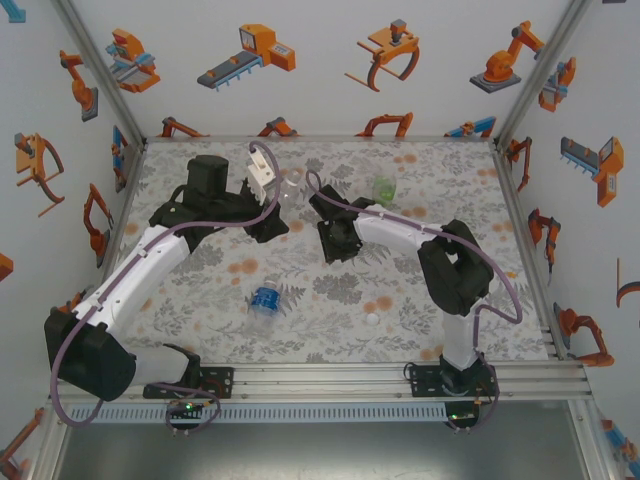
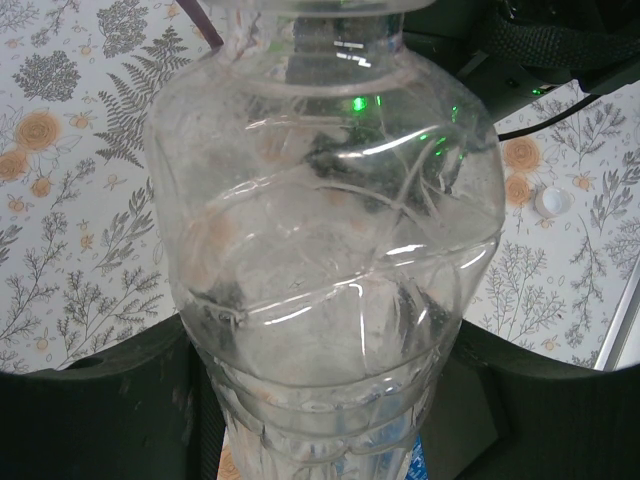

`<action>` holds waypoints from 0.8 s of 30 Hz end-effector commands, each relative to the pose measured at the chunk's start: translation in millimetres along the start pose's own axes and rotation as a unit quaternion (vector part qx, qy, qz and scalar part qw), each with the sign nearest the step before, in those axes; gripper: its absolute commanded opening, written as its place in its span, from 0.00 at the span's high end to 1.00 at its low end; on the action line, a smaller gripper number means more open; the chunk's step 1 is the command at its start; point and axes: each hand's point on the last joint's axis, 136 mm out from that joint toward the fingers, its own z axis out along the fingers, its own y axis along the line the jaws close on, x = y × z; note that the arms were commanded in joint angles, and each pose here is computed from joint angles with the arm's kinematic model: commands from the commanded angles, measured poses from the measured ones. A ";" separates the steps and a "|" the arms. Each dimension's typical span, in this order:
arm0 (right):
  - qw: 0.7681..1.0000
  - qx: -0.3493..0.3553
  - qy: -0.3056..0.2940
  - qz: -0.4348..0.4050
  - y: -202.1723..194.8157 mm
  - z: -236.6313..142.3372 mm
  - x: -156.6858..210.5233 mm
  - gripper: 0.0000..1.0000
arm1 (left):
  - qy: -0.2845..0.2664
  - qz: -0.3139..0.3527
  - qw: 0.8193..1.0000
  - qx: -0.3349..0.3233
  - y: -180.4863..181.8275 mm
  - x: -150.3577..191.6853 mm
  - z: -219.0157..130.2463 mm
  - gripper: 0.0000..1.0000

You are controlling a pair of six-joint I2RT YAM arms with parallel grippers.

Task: Screw on the bottle caps

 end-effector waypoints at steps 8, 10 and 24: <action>1.000 0.011 0.021 -0.005 -2.0 8.8 11.8 0.62 | -0.008 0.011 1.000 0.006 -2.7 -7.3 -1.2 0.92; 1.000 0.012 0.023 -0.005 -2.3 9.5 12.4 0.62 | -0.007 0.010 1.000 0.006 -2.8 -7.2 -1.3 0.92; 0.999 0.020 0.041 -0.005 -6.5 15.9 22.4 0.61 | -0.008 0.009 1.000 0.006 -2.7 -7.4 -1.5 0.92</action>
